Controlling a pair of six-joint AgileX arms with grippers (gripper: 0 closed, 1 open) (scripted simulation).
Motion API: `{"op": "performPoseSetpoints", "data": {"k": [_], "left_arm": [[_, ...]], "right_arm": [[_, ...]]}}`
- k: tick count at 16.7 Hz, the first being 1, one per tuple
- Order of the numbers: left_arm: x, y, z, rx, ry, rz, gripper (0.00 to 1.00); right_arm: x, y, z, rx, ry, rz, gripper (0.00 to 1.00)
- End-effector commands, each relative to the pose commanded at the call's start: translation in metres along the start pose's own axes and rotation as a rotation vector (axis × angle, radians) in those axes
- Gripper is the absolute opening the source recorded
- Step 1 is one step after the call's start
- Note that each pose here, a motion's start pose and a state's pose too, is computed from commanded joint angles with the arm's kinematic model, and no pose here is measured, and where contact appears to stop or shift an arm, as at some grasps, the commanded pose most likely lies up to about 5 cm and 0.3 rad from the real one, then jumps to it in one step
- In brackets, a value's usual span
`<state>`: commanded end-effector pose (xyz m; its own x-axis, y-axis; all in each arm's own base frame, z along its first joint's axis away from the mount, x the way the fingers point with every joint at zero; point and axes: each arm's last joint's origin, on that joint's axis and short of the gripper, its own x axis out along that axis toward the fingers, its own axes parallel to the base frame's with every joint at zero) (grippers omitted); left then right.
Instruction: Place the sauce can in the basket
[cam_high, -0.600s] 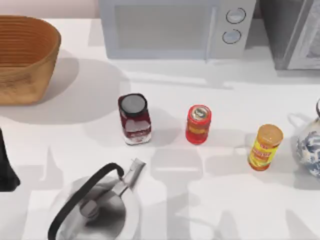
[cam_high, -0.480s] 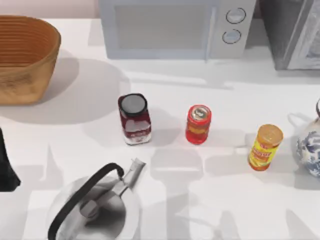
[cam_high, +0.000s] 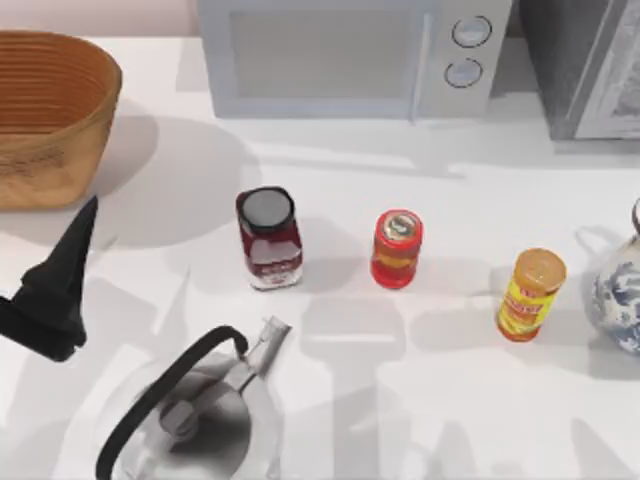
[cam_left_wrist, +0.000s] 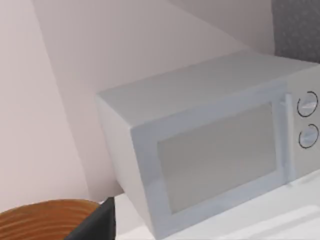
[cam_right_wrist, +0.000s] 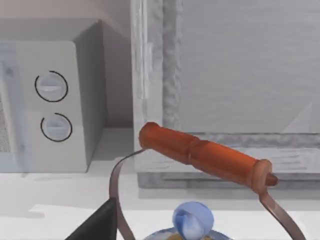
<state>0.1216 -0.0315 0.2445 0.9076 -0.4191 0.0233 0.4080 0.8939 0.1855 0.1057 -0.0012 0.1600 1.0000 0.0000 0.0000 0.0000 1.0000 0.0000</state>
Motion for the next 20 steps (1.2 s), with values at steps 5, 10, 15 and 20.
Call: {"op": "performPoseSetpoints", "data": {"k": [5, 10, 15, 20], "left_arm": [[0.077, -0.001, 0.025, 0.096, 0.096, -0.312, 1.0], [0.141, -0.011, 0.027, 0.209, 0.044, -0.543, 1.0], [0.215, -0.021, -0.032, 0.212, 0.117, -0.728, 1.0], [0.254, -0.045, -0.127, 0.08, 0.277, -0.923, 1.0]], "right_arm": [[0.0, 0.0, 0.0, 0.0, 0.0, 0.0, 1.0], [0.0, 0.0, 0.0, 0.0, 0.0, 0.0, 1.0], [0.0, 0.0, 0.0, 0.0, 0.0, 0.0, 1.0], [0.0, 0.0, 0.0, 0.0, 0.0, 0.0, 1.0]]}}
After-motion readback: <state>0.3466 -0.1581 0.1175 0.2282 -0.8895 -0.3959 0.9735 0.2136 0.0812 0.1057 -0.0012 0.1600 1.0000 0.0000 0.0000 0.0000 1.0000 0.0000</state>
